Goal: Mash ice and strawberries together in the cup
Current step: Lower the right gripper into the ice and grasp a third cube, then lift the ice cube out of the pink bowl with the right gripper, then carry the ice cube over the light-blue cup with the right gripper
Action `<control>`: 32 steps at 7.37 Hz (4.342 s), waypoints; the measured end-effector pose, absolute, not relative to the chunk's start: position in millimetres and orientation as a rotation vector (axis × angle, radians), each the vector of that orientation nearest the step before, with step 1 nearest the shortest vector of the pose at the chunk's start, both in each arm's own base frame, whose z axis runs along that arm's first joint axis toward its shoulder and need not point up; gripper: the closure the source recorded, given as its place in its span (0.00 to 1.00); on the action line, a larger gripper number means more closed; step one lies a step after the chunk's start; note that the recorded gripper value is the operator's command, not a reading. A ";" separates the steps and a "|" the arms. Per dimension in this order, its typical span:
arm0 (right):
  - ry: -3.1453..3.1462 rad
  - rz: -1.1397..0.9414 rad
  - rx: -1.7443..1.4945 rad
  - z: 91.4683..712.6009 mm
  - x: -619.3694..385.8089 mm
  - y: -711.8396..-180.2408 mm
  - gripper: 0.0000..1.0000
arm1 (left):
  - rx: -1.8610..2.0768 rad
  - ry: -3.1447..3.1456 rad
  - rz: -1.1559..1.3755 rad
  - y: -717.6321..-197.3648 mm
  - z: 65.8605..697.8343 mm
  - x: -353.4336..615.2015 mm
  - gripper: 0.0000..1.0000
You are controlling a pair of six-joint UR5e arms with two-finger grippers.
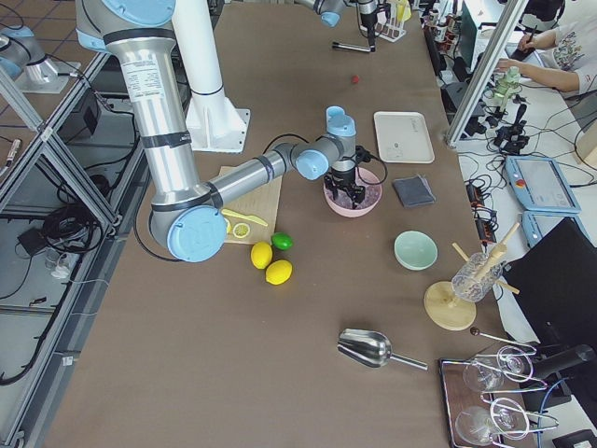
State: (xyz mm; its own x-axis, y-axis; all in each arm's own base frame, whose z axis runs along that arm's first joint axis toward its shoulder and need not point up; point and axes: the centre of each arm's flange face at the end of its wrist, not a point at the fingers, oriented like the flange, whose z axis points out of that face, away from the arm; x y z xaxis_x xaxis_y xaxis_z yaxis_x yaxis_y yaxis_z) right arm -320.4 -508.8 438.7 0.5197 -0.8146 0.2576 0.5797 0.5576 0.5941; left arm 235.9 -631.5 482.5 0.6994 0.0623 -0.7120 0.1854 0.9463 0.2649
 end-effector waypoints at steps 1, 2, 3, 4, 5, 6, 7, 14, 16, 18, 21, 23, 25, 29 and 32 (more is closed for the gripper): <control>-0.552 -0.889 0.478 438.8 -319.5 -506.3 0.15 | 0.332 0.793 -0.066 -632.0 482.0 240.6 0.02; -0.548 -0.900 0.478 441.4 -317.7 -502.8 0.16 | 0.335 0.788 -0.066 -632.8 482.3 243.0 0.02; -0.542 -0.903 0.479 443.3 -316.1 -501.4 0.17 | 0.336 0.785 -0.065 -633.6 482.9 244.0 0.02; -0.531 -0.903 0.478 446.2 -315.4 -500.9 0.20 | 0.338 0.785 -0.065 -634.4 481.8 244.4 0.02; -0.520 -0.903 0.475 449.9 -315.1 -500.1 0.30 | 0.339 0.785 -0.065 -634.9 480.9 244.7 0.02; -0.511 -0.902 0.474 452.5 -314.5 -498.9 0.38 | 0.339 0.786 -0.066 -635.1 480.5 245.0 0.02; -0.507 -0.901 0.475 453.1 -314.1 -498.4 0.47 | 0.339 0.786 -0.066 -635.1 480.2 245.3 0.02; -0.513 -0.877 0.489 442.2 -313.2 -497.8 1.00 | 0.336 0.787 -0.062 -633.9 480.2 249.1 0.02; -0.532 -0.863 0.490 423.2 -301.7 -498.3 1.00 | 0.335 0.787 -0.059 -634.7 479.6 251.0 0.02; -0.589 -0.746 0.448 365.3 -308.4 -512.4 1.00 | 0.335 0.789 -0.056 -638.1 476.6 255.8 0.02; -0.757 -0.476 0.363 212.2 -377.5 -521.5 1.00 | 0.333 0.796 -0.058 -637.8 472.9 261.0 0.02; -0.808 -0.361 0.330 129.0 -451.5 -515.8 1.00 | 0.324 0.804 -0.053 -632.8 470.5 272.8 0.02; -0.803 -0.309 0.332 92.6 -515.7 -497.0 1.00 | 0.320 0.806 -0.049 -630.6 470.4 277.8 0.02; -0.761 -0.290 0.379 94.9 -574.7 -474.0 1.00 | 0.316 0.807 -0.042 -627.5 470.5 283.5 0.02; -0.775 -0.292 0.420 109.7 -609.9 -471.8 0.86 | 0.313 0.807 -0.036 -626.0 471.2 286.3 0.02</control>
